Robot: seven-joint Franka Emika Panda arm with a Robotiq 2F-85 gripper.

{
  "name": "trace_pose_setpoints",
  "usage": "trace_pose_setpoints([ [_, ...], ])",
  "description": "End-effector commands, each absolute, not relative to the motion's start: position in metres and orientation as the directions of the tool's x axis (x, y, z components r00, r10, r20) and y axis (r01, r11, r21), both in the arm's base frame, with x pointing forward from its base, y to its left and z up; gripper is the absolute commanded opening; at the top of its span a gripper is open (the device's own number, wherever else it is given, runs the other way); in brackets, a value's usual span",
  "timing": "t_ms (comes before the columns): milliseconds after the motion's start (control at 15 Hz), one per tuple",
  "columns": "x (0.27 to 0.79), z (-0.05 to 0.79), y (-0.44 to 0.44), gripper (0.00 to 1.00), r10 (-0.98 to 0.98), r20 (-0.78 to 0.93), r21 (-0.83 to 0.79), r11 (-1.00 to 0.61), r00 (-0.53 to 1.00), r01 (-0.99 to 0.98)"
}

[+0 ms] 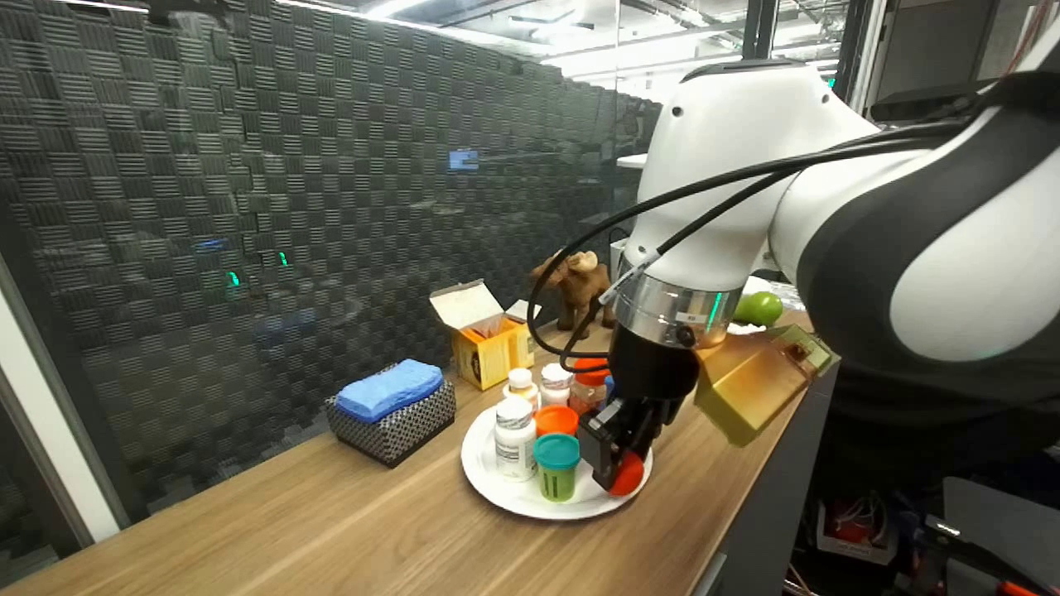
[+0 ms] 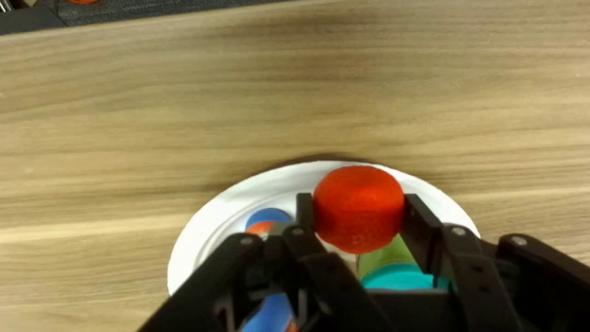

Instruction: Put the bottles and the orange plushie surrounding the white plate on the white plate

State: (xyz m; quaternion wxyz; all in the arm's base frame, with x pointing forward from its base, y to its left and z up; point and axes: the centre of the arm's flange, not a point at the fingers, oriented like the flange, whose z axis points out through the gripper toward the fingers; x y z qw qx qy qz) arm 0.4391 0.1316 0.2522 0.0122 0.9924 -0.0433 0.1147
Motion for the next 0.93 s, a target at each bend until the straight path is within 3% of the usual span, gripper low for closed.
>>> trace_pose_setpoints([
  [0,0.451,0.252,0.136,0.25,-0.092,0.278,0.004,-0.995,0.956,-0.097],
  [133,0.452,0.253,0.136,0.25,-0.091,0.277,0.004,-0.995,0.957,-0.096],
  [200,0.452,0.252,0.137,0.4,-0.087,0.273,0.007,-0.996,0.958,-0.093],
  [267,0.452,0.251,0.137,0.75,-0.084,0.27,0.009,-0.996,0.959,-0.09],
  [333,0.452,0.252,0.138,0.77,-0.083,0.269,0.008,-0.996,0.96,-0.088],
  [533,0.449,0.254,0.139,0.98,-0.08,0.262,0.004,-0.996,0.962,-0.084],
  [867,0.435,0.276,0.145,1.0,-0.062,0.23,0.003,-0.998,0.971,-0.064],
])
